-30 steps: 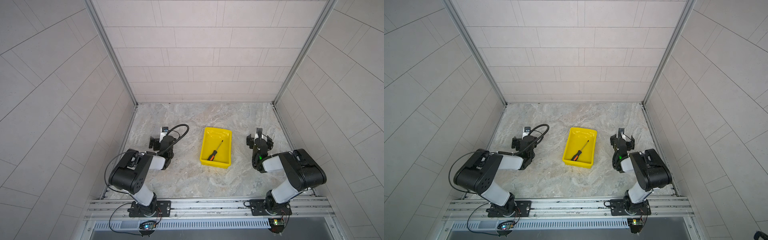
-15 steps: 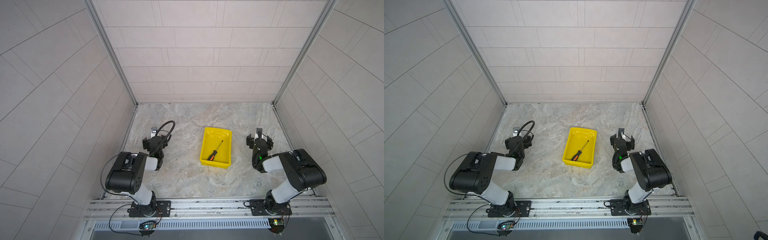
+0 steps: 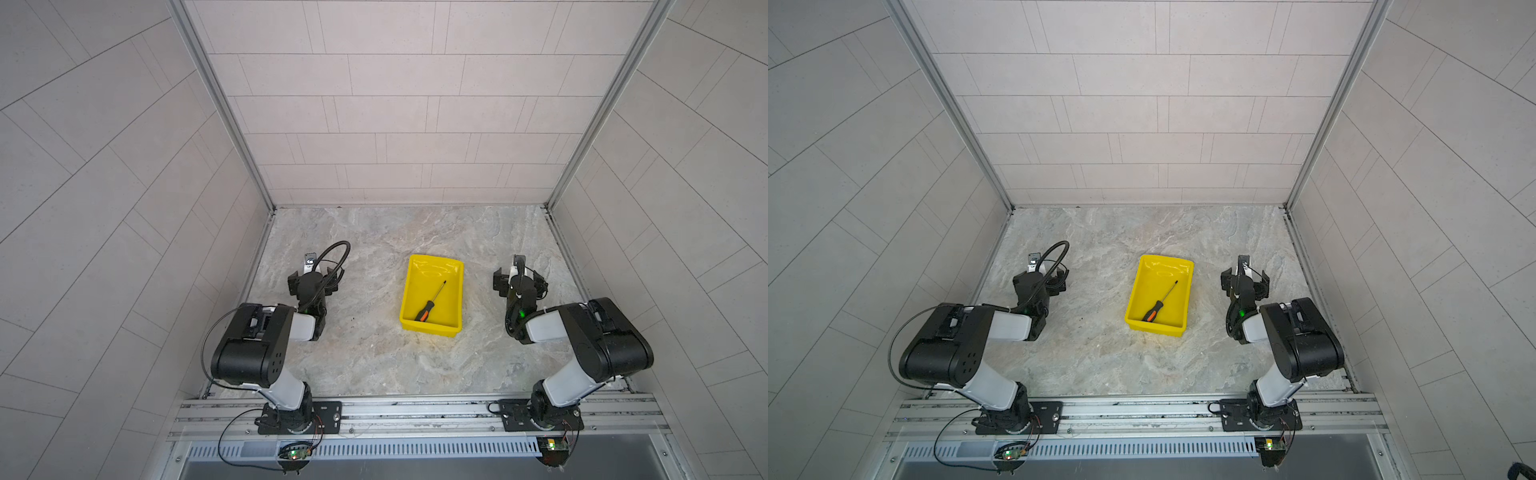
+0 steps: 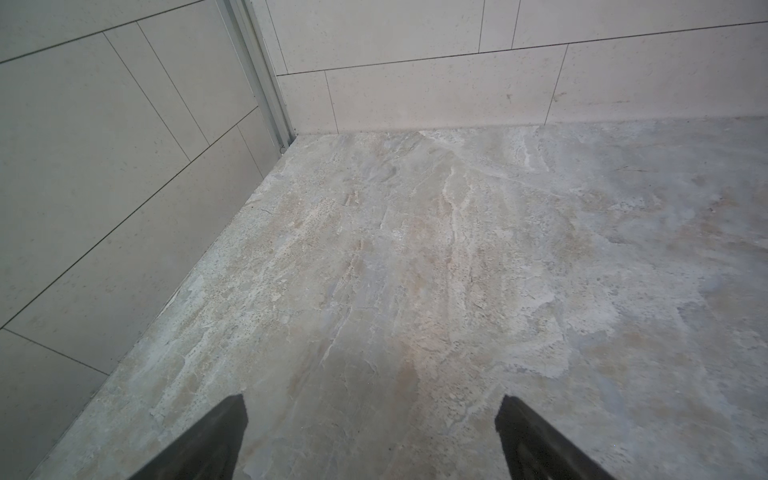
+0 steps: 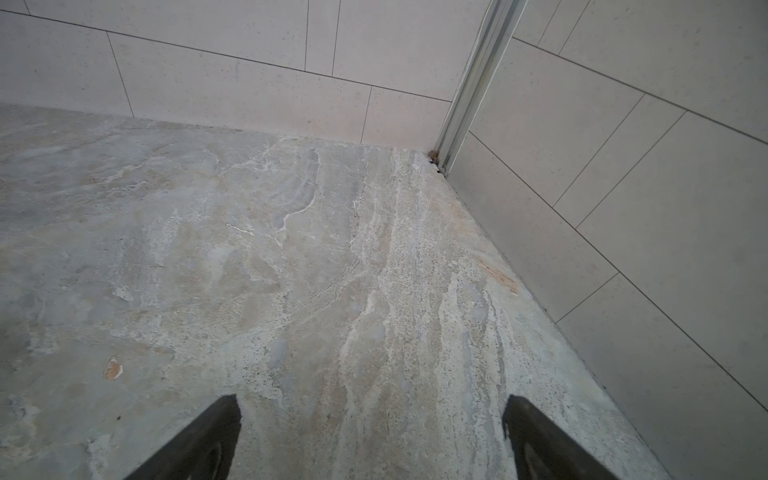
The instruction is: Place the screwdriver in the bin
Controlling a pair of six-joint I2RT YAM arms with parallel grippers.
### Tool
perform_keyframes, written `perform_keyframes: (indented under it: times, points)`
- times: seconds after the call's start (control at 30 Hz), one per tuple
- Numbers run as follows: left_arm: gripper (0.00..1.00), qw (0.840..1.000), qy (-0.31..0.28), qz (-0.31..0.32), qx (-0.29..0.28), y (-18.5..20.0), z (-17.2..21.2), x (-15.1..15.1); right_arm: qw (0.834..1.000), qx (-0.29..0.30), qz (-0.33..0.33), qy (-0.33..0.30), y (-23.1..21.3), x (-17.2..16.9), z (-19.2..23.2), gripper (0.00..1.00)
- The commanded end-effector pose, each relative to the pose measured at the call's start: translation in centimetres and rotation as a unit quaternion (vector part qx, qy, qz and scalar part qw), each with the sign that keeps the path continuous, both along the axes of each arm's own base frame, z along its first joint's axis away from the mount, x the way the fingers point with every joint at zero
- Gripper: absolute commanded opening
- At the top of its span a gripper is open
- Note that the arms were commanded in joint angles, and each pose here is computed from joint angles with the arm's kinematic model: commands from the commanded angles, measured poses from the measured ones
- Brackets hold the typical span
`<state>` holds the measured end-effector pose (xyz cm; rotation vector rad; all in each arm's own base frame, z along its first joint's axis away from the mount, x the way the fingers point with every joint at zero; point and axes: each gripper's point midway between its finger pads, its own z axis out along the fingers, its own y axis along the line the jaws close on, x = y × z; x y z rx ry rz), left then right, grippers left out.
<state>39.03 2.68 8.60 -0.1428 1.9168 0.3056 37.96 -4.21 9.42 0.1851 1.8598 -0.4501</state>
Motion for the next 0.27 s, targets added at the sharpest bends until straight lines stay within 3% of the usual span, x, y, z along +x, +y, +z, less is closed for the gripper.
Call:
perform_keyframes:
  times: [0.0,0.23]
  points:
    - [1.00,1.000,-0.013,-0.005,-0.002,-0.18,0.43,0.16,1.000,0.005,-0.001,-0.004,-0.05,0.30,0.31,0.99]
    - [1.00,1.000,-0.012,-0.005,-0.002,-0.14,0.42,0.17,1.000,0.007,0.001,-0.003,-0.05,0.36,0.27,0.99]
